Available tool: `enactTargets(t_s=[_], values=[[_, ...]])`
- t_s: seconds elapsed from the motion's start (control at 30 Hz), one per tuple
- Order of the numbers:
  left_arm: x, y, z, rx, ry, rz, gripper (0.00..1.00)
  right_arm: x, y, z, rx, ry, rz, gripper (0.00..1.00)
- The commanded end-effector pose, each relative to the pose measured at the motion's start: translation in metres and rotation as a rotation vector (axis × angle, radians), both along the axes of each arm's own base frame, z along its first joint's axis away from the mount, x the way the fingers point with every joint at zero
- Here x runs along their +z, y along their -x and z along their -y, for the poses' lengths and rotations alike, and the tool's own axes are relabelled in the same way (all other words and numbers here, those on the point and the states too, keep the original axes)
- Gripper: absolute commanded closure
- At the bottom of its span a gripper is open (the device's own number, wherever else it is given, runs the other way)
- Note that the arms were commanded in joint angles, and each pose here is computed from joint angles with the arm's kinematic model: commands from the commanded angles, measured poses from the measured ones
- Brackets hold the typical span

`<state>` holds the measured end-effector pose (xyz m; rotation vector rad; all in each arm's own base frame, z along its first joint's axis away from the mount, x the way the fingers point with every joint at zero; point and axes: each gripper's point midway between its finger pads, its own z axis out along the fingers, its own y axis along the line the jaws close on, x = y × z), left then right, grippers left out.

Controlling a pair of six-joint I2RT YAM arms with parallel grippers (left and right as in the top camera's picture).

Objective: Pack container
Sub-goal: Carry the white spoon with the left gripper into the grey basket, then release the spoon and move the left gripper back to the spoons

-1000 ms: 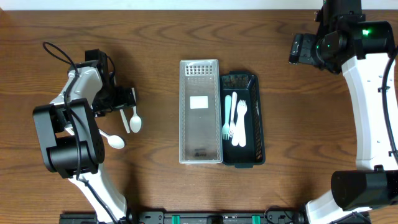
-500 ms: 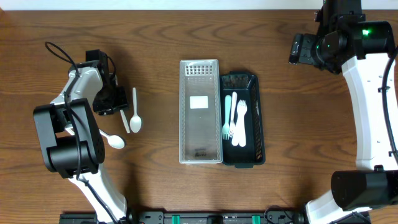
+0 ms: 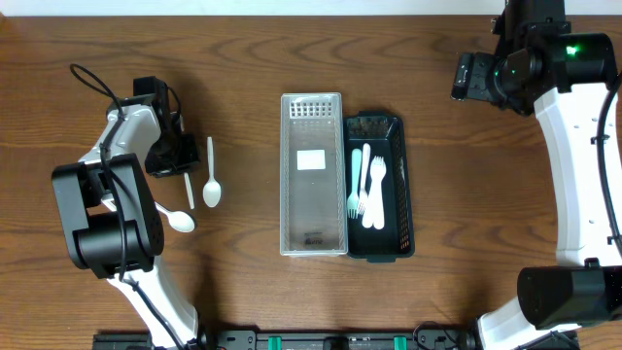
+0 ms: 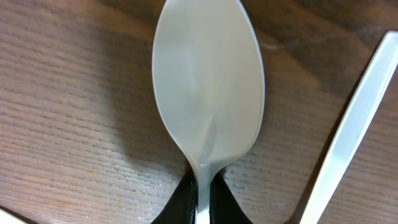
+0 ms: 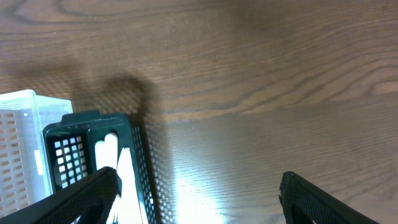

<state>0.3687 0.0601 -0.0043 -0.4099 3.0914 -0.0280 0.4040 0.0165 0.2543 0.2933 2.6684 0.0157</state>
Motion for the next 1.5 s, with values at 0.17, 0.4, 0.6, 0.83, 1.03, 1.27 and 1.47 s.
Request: enactTargets(t_s=[0.17,0.4,0.6,0.83,1.03,1.27,1.47], values=[[0.014,0.001,0.005,-0.01,-0.002,-0.012,0.94,-0.001,-0.002,0.004,0.008,0.019,0.004,0.12],[0.103,-0.011,0.056,-0.13,-0.019,0.163,0.94,0.001,-0.006,0.004,0.011,0.019,0.024,0.12],[0.181,0.004,0.146,-0.326,0.018,0.381,0.94,0.002,-0.008,0.004,0.01,0.019,0.034,0.11],[0.188,0.038,0.244,-0.506,0.099,0.409,0.94,0.003,-0.009,0.004,0.01,0.018,0.037,0.11],[0.146,0.037,0.273,-0.475,0.113,0.334,0.94,0.002,-0.008,0.004,0.01,0.018,0.033,0.11],[0.082,0.036,0.276,-0.387,0.073,0.177,0.83,0.002,-0.007,0.004,0.011,0.018,0.029,0.11],[0.079,0.03,0.274,-0.445,0.04,0.19,0.62,0.002,-0.007,0.004,0.011,0.019,0.029,0.1]])
